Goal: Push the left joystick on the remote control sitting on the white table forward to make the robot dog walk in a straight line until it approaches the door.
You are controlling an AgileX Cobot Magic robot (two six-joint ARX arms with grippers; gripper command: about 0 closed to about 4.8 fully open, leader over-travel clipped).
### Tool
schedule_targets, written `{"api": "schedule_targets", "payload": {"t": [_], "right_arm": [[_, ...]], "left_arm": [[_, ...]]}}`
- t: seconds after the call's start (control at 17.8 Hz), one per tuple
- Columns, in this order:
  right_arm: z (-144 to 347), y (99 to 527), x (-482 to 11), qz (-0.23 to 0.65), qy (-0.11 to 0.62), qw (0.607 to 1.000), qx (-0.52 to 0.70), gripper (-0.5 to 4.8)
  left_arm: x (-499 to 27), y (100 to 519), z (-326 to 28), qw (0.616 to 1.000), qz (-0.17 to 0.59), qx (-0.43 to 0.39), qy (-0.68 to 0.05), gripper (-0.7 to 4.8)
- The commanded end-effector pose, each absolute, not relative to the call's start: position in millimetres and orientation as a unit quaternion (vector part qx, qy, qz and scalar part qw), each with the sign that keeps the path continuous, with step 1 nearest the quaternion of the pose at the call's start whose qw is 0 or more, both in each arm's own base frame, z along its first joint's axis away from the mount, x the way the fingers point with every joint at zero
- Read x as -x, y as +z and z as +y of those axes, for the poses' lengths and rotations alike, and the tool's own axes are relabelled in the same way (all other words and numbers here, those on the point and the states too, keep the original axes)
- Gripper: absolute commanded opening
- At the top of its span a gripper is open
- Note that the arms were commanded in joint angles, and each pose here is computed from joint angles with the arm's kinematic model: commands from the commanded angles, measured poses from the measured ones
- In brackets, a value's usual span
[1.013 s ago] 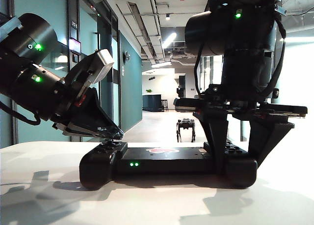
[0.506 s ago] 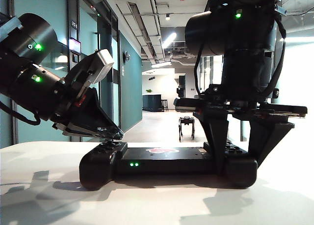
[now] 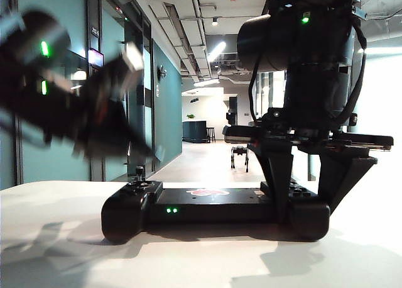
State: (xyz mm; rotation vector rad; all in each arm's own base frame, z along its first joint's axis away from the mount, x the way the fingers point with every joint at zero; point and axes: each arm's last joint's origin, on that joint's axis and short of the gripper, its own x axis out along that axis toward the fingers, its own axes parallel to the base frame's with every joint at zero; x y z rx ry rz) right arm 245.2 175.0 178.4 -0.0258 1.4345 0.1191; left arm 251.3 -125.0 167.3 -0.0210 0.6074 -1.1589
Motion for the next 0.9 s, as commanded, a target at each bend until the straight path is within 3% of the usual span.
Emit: {"api": "schedule_targets", "payload": {"t": [0.06, 0.28, 0.62, 0.68, 0.73, 0.9], "right_arm": [[174, 175, -244, 0.666, 0.056, 0.744, 0.013, 2.1], [176, 176, -246, 0.658, 0.061, 0.751, 0.009, 2.1], [177, 176, -248, 0.647, 0.088, 0.756, 0.031, 2.13], [177, 176, -248, 0.648, 0.091, 0.755, 0.035, 2.51], [177, 176, -247, 0.651, 0.094, 0.753, 0.036, 3.49], [177, 184, -247, 0.657, 0.101, 0.746, 0.049, 3.69]], "left_arm": [[-249, 201, -124, 0.805, 0.242, 0.029, -0.542, -0.05], [-233, 247, -114, 0.851, 0.204, 0.065, -0.479, -0.05], [-183, 313, -85, 0.928, 0.155, 0.085, -0.328, -0.05], [-175, 323, -80, 0.935, 0.154, 0.082, -0.308, -0.06], [-167, 334, -76, 0.939, 0.153, 0.081, -0.298, -0.06], [-152, 354, -70, 0.94, 0.147, 0.068, -0.3, -0.05]]}}
